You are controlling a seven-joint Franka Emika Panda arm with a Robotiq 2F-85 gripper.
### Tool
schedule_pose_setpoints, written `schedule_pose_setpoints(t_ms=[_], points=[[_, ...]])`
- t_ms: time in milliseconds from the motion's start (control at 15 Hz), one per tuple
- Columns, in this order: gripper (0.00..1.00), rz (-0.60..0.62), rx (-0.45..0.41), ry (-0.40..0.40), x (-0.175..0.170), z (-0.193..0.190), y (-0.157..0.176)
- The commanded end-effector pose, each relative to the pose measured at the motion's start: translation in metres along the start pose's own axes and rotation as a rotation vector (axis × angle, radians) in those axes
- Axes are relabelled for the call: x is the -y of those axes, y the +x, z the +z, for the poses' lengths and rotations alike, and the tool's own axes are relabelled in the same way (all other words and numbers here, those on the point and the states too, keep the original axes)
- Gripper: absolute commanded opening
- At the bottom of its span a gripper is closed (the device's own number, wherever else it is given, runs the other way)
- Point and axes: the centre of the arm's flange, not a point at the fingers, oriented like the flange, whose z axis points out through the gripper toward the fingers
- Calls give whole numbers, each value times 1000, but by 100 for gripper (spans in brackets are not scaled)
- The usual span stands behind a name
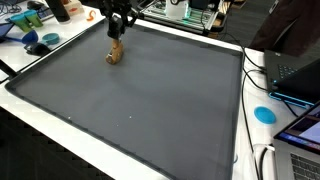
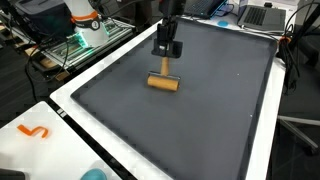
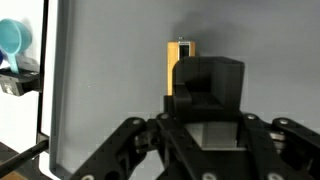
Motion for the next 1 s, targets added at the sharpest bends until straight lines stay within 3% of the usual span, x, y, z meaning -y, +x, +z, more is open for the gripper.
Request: schedule_pose_setpoints(t_ms=[0,933], points=[[24,-56,22,118,37,23,-9],[24,-201,-174,162,71,8,23]])
